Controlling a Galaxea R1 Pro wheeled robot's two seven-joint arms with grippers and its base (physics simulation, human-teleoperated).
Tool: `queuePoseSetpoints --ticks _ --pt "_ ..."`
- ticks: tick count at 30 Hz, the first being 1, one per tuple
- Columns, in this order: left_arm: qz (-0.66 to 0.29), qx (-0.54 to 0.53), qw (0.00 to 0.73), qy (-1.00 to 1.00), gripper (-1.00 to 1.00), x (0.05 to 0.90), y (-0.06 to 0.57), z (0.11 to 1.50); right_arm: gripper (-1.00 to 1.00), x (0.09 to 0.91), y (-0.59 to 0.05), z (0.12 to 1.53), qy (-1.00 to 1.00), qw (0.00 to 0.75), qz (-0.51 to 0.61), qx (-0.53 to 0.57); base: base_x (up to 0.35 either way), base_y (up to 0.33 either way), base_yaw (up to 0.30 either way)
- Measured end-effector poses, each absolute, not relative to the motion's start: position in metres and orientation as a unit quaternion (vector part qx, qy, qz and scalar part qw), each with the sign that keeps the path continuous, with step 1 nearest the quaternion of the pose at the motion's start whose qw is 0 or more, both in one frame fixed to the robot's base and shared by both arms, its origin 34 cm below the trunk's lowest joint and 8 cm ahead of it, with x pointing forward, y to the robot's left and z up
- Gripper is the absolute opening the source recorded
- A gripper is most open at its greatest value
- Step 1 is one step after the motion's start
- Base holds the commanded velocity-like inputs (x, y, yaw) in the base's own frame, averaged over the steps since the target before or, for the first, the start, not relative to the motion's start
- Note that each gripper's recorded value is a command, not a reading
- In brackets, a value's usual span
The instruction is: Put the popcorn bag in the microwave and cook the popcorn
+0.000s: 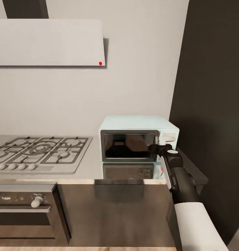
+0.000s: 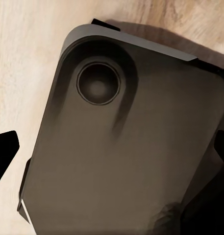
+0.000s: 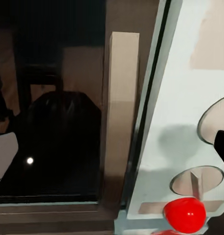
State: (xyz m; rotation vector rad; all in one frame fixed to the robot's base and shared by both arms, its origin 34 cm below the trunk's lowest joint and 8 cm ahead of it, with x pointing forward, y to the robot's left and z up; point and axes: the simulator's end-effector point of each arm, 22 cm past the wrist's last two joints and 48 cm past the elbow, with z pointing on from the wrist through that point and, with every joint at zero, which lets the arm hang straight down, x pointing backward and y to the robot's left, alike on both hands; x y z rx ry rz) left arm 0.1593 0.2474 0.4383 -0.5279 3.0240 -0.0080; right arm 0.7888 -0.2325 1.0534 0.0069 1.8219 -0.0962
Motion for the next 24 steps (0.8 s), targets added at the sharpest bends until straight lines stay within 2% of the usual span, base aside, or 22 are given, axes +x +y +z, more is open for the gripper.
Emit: queuePoseSetpoints --ticks 24 --pt "-0.002 -0.176 0.036 0.984 1.00 0.159 0.248 0.438 1.00 0.790 -0.231 1.041 0.798 0.601 -0.039 0.002 0.005 -0.003 0.000"
